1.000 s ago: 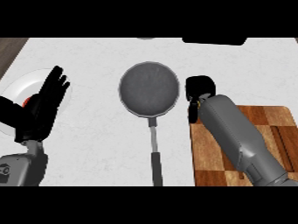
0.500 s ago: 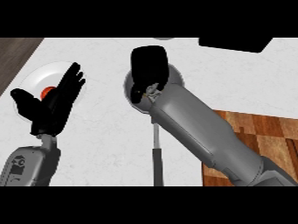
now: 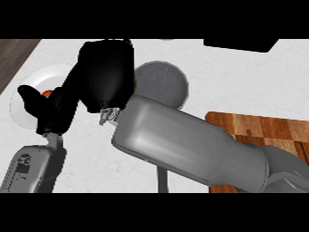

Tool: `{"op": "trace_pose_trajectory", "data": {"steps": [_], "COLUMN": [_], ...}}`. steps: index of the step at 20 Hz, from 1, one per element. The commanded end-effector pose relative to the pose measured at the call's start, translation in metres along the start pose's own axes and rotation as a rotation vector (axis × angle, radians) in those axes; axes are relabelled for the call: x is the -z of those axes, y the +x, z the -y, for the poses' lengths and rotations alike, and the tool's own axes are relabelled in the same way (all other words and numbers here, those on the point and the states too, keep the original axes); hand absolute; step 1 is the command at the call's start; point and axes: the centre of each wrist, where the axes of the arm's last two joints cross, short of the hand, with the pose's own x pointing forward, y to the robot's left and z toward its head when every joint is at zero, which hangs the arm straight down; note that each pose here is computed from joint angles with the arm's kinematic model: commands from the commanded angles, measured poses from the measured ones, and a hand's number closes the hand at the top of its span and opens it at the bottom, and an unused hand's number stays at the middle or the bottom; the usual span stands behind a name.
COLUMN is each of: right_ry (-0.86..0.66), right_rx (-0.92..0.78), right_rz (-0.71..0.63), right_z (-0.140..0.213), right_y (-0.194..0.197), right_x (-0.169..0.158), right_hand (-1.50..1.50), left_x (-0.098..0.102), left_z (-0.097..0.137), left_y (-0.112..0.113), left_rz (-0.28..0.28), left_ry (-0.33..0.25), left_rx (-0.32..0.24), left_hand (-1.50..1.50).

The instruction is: Pick the squash from the cutting board and place it in the pan

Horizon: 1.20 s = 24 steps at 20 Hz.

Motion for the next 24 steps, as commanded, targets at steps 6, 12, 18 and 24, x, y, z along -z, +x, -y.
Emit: {"op": "trace_pose_trajectory", "data": {"steps": [6,12,18,24], "right_ry": [-0.089,-0.087,-0.120,-0.075], "right_rx": [0.099,0.164,0.227,0.257], "right_rz": [-0.233,-0.244,-0.262,-0.204], "right_z": [0.005,-0.011,-0.046,-0.103], "right_y": [0.014,0.002,-0.031,-0.070], "right_x": [0.003,0.011,0.032,0.042], "right_hand": [1.50,1.50,1.50,1.50], "left_x": [-0.004,-0.016,-0.033,-0.020], "left_z": [-0.026,-0.028,-0.041,-0.033], "left_y": [-0.003,-0.006,-0.020,0.001], "left_rz": [-0.001,-0.005,-0.012,0.002], "left_ry": [0.046,0.091,0.127,0.120], "left_rx": [-0.002,-0.022,-0.014,-0.028], "left_hand": [0.00,0.00,0.00,0.00]}}
